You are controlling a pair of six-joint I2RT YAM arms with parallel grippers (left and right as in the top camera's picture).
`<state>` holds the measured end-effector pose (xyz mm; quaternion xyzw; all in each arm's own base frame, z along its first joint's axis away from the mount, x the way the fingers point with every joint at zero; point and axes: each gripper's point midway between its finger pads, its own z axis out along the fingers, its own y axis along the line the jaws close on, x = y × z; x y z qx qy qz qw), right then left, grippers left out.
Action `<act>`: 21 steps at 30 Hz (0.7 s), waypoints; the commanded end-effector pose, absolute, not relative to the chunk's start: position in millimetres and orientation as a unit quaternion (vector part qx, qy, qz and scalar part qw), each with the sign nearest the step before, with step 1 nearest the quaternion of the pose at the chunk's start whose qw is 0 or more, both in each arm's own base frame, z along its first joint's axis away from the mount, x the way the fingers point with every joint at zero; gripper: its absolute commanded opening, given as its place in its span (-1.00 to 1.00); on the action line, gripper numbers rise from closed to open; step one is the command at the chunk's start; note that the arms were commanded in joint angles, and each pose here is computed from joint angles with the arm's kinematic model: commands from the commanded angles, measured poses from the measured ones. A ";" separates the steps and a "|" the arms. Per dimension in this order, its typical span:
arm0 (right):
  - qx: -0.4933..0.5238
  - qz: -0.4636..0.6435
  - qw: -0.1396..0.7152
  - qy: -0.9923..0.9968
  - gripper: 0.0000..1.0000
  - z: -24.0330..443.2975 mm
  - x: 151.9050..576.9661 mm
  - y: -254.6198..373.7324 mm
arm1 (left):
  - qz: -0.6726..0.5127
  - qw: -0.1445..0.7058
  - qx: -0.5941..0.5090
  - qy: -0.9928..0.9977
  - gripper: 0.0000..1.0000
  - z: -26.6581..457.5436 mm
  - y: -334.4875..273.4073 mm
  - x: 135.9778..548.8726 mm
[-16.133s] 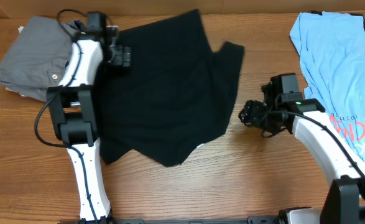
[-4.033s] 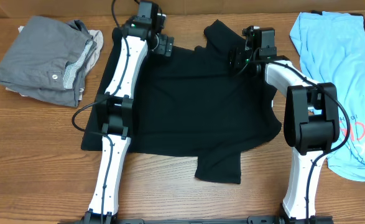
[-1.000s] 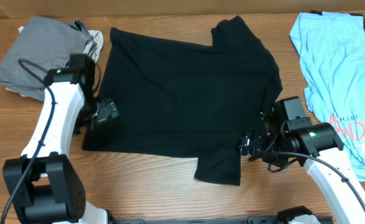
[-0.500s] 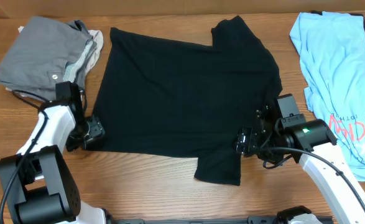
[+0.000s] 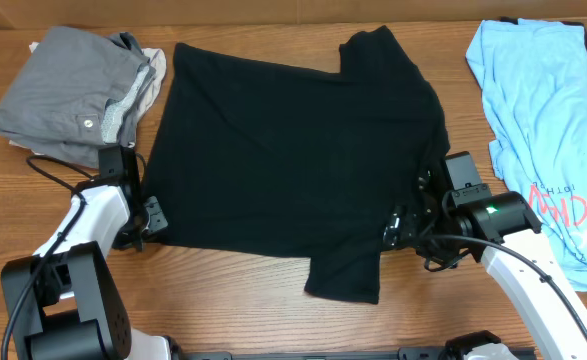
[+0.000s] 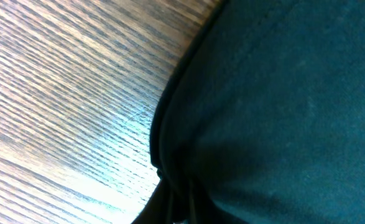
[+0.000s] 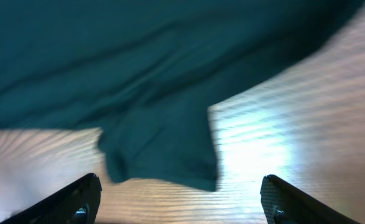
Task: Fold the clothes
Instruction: 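Grasp the black shirt's near hem corners with both grippers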
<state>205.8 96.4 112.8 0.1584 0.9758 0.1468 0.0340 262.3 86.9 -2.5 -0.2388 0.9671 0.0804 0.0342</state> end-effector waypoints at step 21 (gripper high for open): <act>0.305 0.082 0.059 0.947 -0.25 28.8 226.3 72.7 | 0.068 0.022 -0.254 0.964 -0.92 -18.4 80.5 251.6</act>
